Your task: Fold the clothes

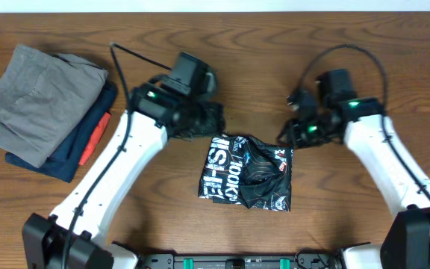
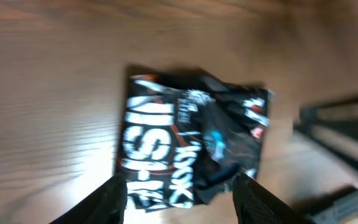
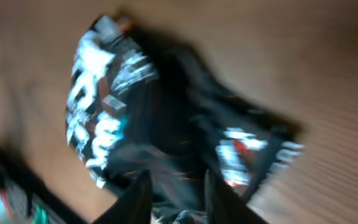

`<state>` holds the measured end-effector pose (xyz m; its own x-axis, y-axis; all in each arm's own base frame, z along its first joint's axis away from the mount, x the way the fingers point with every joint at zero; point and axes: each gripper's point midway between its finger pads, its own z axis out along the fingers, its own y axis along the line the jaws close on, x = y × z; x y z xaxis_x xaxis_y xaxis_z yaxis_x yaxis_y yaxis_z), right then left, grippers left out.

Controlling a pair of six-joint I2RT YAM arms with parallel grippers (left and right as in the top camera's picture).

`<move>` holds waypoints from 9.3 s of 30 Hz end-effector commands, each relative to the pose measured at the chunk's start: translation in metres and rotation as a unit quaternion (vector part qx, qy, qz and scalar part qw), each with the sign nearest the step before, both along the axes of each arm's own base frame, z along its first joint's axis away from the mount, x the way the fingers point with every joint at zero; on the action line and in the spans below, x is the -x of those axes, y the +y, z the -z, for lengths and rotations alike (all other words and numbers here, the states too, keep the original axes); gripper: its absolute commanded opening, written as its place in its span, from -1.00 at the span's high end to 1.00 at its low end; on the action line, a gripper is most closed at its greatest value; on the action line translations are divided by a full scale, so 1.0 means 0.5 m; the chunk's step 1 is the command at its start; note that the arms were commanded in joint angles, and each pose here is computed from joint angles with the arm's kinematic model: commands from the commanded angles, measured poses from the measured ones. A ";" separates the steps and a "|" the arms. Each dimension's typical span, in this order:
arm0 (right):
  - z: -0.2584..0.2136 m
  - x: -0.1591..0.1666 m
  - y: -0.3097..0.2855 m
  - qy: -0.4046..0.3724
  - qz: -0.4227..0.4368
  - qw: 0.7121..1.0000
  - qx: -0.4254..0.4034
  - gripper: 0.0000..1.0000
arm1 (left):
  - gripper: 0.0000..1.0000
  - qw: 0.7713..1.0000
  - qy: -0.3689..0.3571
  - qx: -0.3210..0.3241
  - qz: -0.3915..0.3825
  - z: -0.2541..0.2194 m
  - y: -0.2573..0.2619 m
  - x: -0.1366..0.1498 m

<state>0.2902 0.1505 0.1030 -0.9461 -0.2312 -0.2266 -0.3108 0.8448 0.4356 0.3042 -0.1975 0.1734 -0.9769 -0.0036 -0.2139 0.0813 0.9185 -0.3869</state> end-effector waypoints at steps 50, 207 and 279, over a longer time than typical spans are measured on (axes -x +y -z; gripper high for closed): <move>0.085 -0.084 -0.108 -0.110 0.181 0.950 0.231 0.62 | -0.12 0.991 0.114 -0.066 -0.017 0.178 0.042 0.008; 0.092 0.029 -0.241 0.029 0.303 0.922 0.238 0.16 | 0.88 0.970 0.173 0.045 0.165 0.364 -0.032 0.003; 0.092 0.032 -0.248 0.029 0.304 0.919 0.248 0.14 | -0.96 0.974 -0.102 0.061 0.193 0.279 -0.007 -0.210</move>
<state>0.2696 0.0302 0.0501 -0.9439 0.2919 -0.1541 0.3014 0.9526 -0.0418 0.4170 -0.1874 0.0414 -0.8518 0.2986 -0.4305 0.4626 0.8143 -0.3506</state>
